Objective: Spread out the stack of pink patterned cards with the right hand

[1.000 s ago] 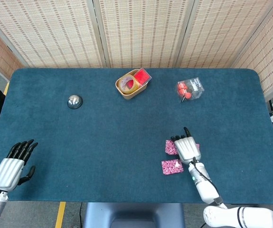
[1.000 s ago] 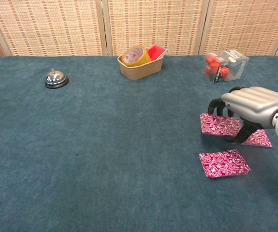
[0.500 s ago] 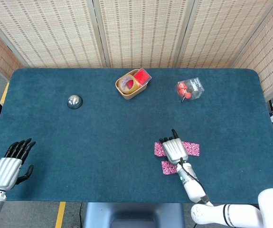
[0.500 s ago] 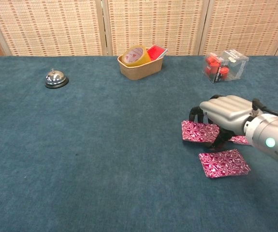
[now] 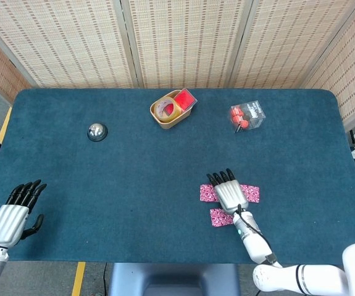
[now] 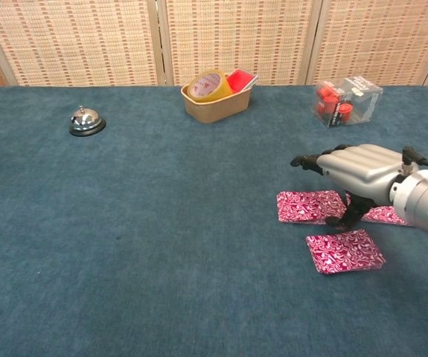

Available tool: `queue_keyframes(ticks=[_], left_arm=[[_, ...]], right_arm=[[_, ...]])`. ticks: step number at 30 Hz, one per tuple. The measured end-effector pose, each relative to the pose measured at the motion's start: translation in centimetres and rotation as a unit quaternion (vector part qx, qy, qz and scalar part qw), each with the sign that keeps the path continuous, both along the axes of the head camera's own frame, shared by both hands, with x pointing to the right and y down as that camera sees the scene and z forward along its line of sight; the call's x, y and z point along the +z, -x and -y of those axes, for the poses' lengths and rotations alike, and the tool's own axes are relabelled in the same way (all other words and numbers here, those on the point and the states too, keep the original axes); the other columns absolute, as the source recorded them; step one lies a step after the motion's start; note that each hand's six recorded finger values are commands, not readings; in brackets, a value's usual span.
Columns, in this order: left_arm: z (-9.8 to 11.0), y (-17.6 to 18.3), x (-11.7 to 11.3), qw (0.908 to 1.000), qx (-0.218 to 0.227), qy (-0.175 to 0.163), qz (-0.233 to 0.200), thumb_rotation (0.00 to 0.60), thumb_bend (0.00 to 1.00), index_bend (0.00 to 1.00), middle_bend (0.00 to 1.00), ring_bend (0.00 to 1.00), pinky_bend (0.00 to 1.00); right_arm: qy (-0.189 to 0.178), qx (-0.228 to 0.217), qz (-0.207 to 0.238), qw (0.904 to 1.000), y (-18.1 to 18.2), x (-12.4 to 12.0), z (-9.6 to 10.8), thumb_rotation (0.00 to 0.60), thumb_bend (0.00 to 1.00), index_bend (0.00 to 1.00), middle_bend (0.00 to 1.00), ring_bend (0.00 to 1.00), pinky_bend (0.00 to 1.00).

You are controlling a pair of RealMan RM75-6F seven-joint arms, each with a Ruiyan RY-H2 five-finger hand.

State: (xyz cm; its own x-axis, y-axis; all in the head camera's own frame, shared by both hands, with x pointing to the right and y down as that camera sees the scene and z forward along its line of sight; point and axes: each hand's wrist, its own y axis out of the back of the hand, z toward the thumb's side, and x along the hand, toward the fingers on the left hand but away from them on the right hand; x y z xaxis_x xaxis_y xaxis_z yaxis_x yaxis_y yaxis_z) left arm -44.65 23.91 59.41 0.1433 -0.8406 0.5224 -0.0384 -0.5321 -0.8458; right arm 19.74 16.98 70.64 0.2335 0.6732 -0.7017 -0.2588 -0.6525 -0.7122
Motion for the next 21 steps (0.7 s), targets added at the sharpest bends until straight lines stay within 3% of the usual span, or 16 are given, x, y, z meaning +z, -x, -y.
queue_keyframes(ticks=[6, 10, 17, 21], left_arm=[[0.0, 0.1, -0.4, 1.0000, -0.001, -0.007, -0.003, 0.600, 0.48, 0.00, 0.00, 0.00, 0.08], [0.1, 0.2, -0.8, 0.9998, -0.002, -0.018, -0.005, 0.600, 0.48, 0.00, 0.00, 0.00, 0.08], [0.3, 0.2, -1.2, 0.9986, 0.002, -0.053, -0.010, 0.600, 0.48, 0.00, 0.00, 0.00, 0.06], [0.2, 0.0, -1.0, 0.9982, 0.005, -0.059, -0.005, 0.600, 0.48, 0.00, 0.00, 0.00, 0.05]], right_arm=[[-0.034, -0.001, 0.003, 0.9994, -1.8, -2.6, 0.0, 0.600, 0.27, 0.00, 0.08, 0.04, 0.00], [-0.073, 0.012, 0.002, 0.9973, -5.2, -5.2, -0.7, 0.600, 0.27, 0.00, 0.02, 0.00, 0.00], [-0.160, 0.097, 0.018, 0.9822, -14.3, -10.3, -4.8, 0.600, 0.27, 0.00, 0.00, 0.00, 0.00], [-0.171, 0.126, 0.039, 0.9764, -18.0, -11.9, -6.7, 0.600, 0.27, 0.00, 0.00, 0.00, 0.00]])
